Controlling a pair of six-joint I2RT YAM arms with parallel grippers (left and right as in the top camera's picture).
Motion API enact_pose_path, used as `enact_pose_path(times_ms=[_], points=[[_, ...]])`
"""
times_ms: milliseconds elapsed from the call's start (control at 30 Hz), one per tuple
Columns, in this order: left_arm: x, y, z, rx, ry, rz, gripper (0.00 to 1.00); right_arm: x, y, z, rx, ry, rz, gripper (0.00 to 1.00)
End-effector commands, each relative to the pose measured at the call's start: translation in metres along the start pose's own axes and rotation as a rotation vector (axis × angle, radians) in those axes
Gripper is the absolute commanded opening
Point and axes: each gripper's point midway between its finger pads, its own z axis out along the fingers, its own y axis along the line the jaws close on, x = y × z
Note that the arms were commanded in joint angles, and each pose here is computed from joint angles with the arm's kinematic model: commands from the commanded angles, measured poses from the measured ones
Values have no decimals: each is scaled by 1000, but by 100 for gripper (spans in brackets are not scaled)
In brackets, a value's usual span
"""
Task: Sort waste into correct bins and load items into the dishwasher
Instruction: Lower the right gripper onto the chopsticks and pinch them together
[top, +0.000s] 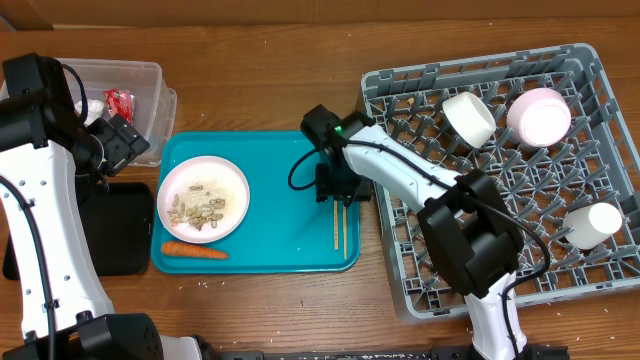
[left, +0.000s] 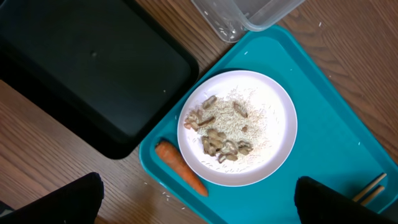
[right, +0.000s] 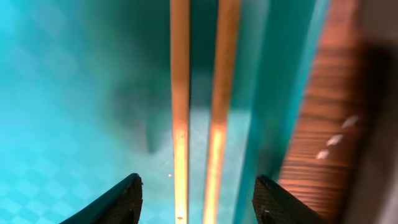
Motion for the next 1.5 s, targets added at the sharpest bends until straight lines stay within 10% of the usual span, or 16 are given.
enact_pose_path(times_ms=[0,1467], points=[[-3,-1,-3,2,-16,18,100,-28,12,-25,-7,-116,-82,60],[-3,-1,-3,2,-17,17,100,3,19,27,-10,1,-162,63]])
